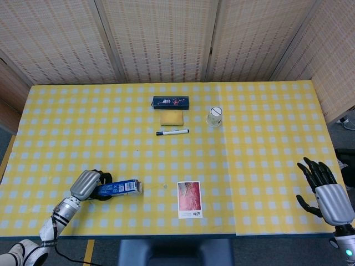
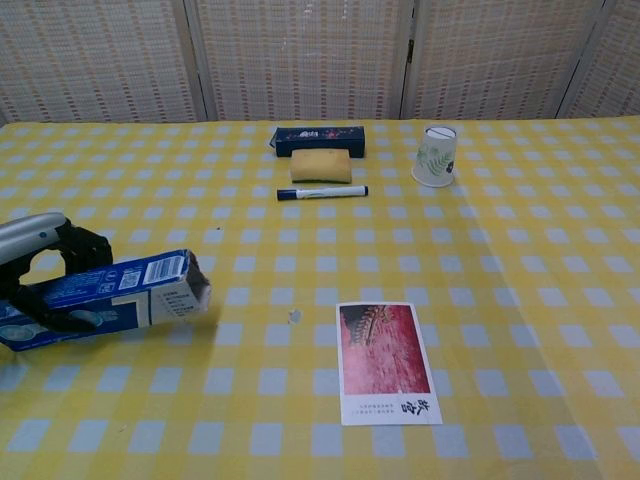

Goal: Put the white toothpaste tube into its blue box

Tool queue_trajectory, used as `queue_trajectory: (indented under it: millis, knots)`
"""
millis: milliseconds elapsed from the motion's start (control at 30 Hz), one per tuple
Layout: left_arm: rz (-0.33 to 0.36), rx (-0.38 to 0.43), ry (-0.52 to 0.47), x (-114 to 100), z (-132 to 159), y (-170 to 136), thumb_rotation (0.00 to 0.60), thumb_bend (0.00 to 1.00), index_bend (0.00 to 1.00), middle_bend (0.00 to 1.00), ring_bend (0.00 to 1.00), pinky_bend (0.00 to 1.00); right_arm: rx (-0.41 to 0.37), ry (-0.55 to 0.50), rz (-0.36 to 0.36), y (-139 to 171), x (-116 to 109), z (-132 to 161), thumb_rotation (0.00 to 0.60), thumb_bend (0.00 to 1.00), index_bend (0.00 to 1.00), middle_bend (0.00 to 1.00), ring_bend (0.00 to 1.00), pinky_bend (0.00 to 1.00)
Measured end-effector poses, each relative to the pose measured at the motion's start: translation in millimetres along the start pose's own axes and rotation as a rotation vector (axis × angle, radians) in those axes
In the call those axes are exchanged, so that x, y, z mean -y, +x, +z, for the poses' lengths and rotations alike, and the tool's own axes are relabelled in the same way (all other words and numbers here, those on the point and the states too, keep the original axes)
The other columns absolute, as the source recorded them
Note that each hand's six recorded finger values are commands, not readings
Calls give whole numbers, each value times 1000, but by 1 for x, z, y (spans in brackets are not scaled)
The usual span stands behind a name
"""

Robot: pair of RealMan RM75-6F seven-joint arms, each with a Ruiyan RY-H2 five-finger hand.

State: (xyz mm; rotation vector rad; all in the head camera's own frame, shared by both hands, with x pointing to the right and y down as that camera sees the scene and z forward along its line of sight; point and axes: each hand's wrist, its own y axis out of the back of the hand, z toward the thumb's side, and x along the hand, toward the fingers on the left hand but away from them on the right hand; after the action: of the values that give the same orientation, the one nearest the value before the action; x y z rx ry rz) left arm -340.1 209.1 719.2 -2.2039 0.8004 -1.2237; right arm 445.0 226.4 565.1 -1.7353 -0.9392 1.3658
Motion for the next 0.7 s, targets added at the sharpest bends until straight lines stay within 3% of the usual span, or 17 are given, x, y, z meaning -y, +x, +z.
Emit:
queue_trajectory:
  millis: [167,267,467,700]
  knots:
    - [-60,-6,-13,13,0,-1,600,194,151,203,104,42,-1,-14,38,0,1,4,600,369,0,0,0,0]
    - [-38,6,-18,9,3,1,600,191,12,64,6,0,0,-20,34,1,-1,3,600,369,0,0,0,0]
    - [26,27,-29,-15,9,-7,600,174,0,15,0,0,9,-6,17,3,-5,1,600,369,0,0,0,0]
    - [189,-54,206,-56,-4,-43,600,163,29,61,0,0,51,84,-63,9,-17,-2,600,369,0,0,0,0]
